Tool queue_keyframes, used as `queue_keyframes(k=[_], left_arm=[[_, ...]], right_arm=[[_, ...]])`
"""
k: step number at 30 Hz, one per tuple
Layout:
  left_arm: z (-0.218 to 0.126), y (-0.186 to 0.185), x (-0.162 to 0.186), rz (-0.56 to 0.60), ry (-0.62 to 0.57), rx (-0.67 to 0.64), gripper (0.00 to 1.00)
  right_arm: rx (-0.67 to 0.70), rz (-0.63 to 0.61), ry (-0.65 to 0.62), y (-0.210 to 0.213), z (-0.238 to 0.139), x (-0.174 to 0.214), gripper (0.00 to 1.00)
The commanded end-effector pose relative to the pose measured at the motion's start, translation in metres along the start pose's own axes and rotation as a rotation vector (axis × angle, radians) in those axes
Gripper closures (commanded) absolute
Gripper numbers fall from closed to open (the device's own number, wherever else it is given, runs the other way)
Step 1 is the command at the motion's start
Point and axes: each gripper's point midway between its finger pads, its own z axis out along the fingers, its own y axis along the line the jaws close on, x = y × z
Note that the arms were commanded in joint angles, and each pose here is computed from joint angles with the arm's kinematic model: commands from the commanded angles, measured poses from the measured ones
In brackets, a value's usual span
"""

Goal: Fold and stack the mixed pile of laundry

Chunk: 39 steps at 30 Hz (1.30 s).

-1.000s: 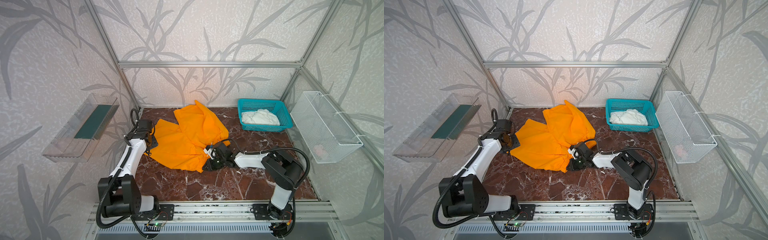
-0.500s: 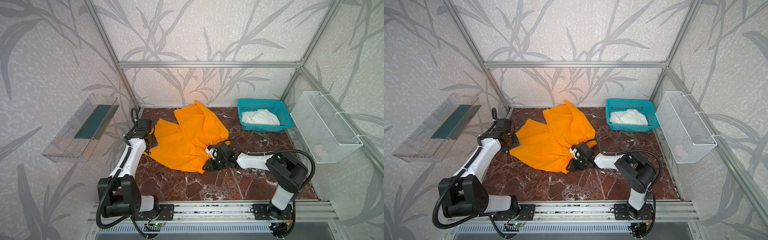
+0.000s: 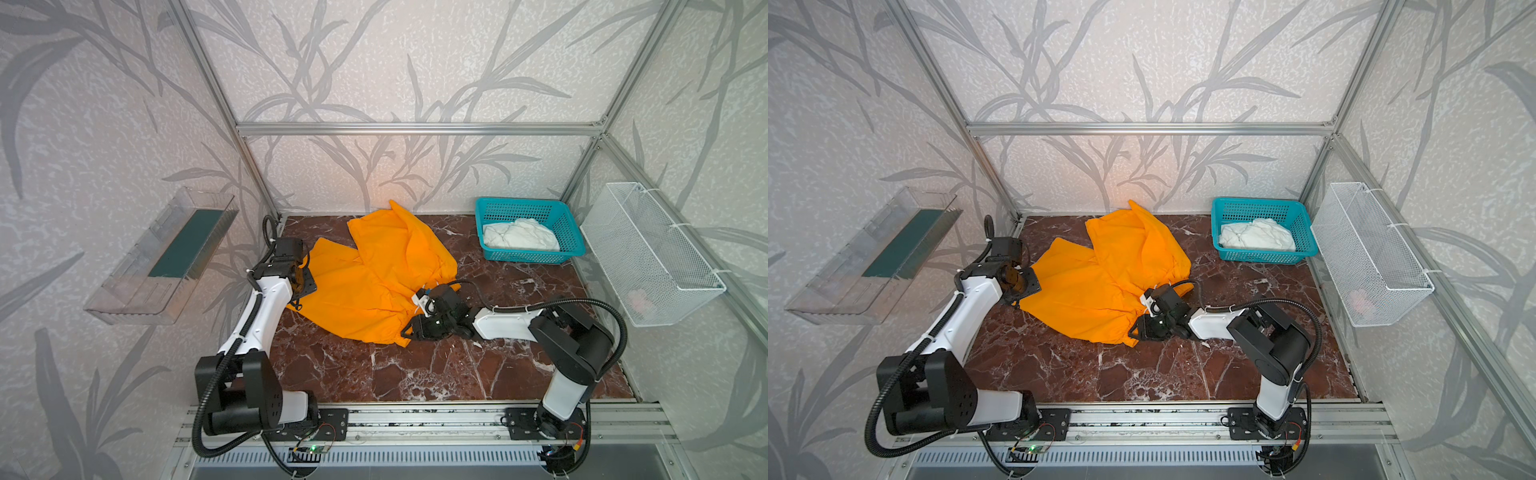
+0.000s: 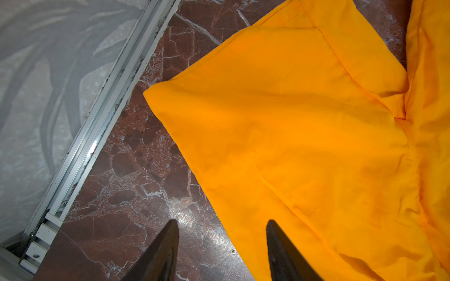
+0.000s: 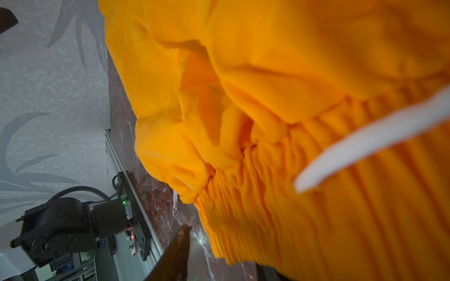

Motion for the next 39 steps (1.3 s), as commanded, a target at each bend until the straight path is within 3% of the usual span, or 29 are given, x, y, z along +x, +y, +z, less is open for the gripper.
queue_keyframes(k=[1,5,9,12,16,21,26,34,39], left_arm=[[-0.002,0.003,-0.001,0.008,0.005,-0.004,0.43],[-0.002,0.002,-0.001,0.006,0.006,-0.002,0.43],[-0.003,0.004,0.0,0.009,0.006,-0.009,0.43],[-0.005,0.005,0.0,0.012,0.002,-0.01,0.43],[-0.005,0.004,0.001,0.02,0.008,-0.003,0.43],[-0.002,-0.009,0.013,0.03,0.063,0.067,0.4],[0.007,-0.013,0.043,-0.005,0.126,0.055,0.4],[0.027,0.008,0.1,-0.156,0.182,-0.04,0.4],[0.028,0.04,0.11,-0.227,0.131,-0.179,0.4]], right_arm=[[-0.003,-0.004,-0.016,0.004,0.006,-0.003,0.57],[-0.018,0.006,-0.018,0.005,0.015,-0.007,0.61],[-0.025,0.021,-0.018,0.006,0.02,-0.009,0.82],[0.016,0.045,-0.011,-0.004,0.012,-0.002,0.93],[0.142,0.095,0.039,-0.035,-0.015,0.028,0.98],[0.339,0.08,0.077,-0.065,-0.07,0.06,0.99],[0.437,0.049,0.109,-0.069,-0.109,0.077,0.97],[0.409,-0.001,0.183,-0.066,-0.101,0.081,0.9],[0.378,-0.001,0.226,-0.071,-0.089,0.082,0.9]])
